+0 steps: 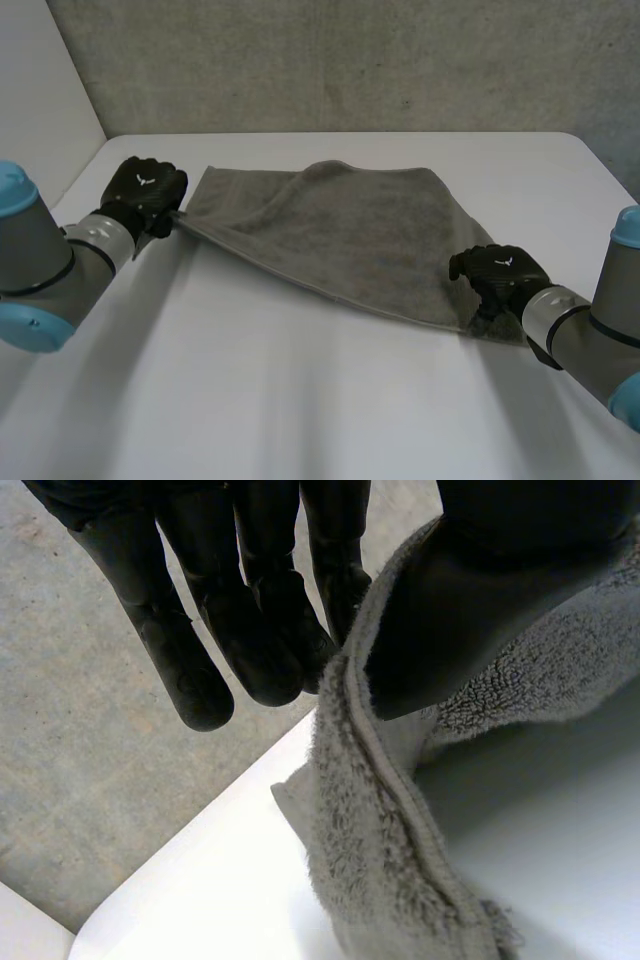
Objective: Fold the towel.
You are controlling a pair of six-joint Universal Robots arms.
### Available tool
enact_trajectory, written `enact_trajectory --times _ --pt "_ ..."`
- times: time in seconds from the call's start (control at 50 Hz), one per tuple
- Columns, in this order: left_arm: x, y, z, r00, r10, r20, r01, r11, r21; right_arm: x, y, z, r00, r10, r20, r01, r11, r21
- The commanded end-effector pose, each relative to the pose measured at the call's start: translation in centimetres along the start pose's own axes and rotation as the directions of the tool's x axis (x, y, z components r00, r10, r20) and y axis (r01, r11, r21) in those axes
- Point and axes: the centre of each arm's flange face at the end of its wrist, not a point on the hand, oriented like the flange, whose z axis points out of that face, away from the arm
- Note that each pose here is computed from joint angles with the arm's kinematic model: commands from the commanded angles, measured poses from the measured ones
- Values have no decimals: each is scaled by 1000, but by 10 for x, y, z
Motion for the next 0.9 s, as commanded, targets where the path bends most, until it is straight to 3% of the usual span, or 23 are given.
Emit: enact_trajectory --times 0.02,0.14,0.46,0.74,0.9 --pt "-8 -7 15 991 -131 -12 131 991 -37 -2 4 5 1000 1 6 -1 1000 -4" --pt "-11 -6 24 979 -201 -13 200 978 -62 -4 12 23 1000 8 8 -8 1000 19" --pt "-11 -3 28 978 -209 -14 208 976 -63 -10 17 36 1000 9 20 -9 1000 11" --pt "-11 -12 5 973 -225 -47 220 972 -84 22 -71 -6 998 -17 -67 34 965 261" --pt "-7 -24 -18 969 -231 -85 225 971 -78 16 -57 -7 1000 -7 5 6 988 151"
